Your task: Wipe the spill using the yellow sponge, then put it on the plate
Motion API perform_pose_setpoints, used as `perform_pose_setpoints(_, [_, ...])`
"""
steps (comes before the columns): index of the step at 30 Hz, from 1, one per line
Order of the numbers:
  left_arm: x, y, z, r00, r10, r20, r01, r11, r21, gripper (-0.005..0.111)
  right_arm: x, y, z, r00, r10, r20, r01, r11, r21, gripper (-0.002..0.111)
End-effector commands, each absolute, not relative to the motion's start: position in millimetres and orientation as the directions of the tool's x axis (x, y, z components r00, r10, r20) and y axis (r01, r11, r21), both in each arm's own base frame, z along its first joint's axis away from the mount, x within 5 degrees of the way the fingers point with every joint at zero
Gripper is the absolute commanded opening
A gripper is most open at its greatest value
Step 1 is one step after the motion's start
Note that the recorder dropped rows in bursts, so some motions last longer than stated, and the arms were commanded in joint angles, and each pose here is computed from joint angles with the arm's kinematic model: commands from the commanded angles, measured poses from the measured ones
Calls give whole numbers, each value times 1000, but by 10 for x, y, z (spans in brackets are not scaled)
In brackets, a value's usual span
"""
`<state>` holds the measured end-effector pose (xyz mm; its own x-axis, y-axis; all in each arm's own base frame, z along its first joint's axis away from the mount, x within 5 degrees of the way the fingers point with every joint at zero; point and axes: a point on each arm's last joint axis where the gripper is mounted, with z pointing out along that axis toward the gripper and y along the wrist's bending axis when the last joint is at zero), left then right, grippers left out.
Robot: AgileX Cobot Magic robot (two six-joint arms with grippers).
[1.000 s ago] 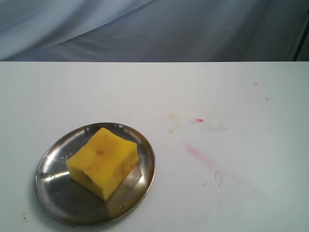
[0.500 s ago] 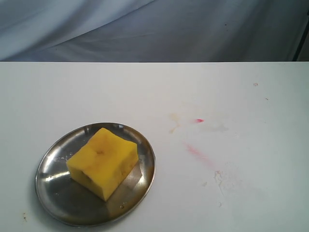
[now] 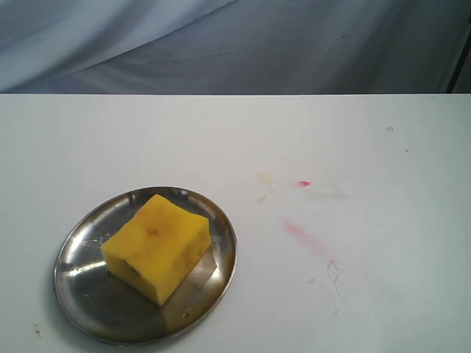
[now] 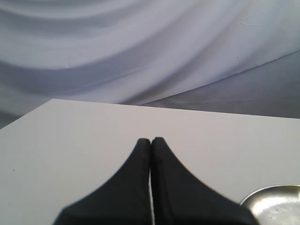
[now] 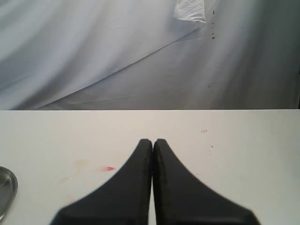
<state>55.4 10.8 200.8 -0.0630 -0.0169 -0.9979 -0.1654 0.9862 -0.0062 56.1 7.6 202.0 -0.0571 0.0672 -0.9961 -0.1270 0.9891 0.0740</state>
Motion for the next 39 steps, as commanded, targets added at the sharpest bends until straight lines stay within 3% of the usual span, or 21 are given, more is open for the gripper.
perform_pose_setpoints(1, [554, 104, 1996, -60, -16, -998, -159, 987, -7, 0, 558, 80, 2010, -59, 91, -994, -133, 986, 98, 0])
perform_pose_setpoints(39, [554, 104, 1996, -60, -15, -998, -159, 987, -6, 0, 558, 81, 2010, -61, 101, -993, -133, 985, 109, 0])
